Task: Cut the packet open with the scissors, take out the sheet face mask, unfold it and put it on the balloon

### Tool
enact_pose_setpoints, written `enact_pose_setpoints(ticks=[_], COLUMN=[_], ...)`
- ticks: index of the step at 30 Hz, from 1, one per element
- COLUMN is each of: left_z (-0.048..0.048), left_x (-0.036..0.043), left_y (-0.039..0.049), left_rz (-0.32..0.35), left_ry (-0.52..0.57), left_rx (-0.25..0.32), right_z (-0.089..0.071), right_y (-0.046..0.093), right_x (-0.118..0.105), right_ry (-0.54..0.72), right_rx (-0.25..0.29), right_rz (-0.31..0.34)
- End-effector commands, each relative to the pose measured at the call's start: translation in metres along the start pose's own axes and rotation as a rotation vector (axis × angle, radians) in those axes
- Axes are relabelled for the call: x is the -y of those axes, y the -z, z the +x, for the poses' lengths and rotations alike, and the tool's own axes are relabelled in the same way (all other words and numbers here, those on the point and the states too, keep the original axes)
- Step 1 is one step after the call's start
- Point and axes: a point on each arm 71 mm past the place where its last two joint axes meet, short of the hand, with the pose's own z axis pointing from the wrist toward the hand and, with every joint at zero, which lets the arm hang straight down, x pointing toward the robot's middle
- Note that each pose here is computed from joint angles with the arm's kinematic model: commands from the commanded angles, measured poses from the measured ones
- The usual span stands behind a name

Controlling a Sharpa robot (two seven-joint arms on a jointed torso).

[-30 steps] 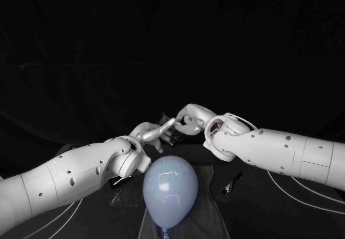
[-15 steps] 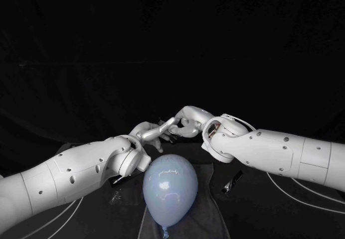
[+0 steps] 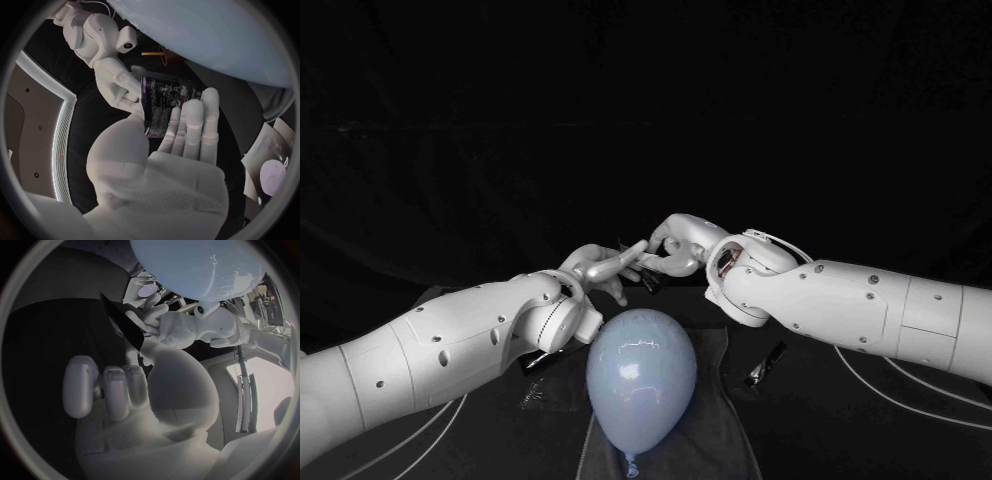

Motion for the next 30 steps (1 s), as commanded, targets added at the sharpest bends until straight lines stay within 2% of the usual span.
enact_pose_setpoints(ticks=[1,30], left_z=[0.0009,-0.0028], left_x=[0.0014,-0.0008], left_y=[0.0007,0.0049], left_rz=[0.01,0.002], left_ry=[0.023,0.025], left_rx=[-0.023,-0.046], right_z=[-0.0005,-0.0031], right_y=[-0.0005,-0.002], right_x=[0.0013,0.0079], right_ry=[-0.023,-0.02], right_rx=[-0.004,0.008], right_rz=[0.015,0.035])
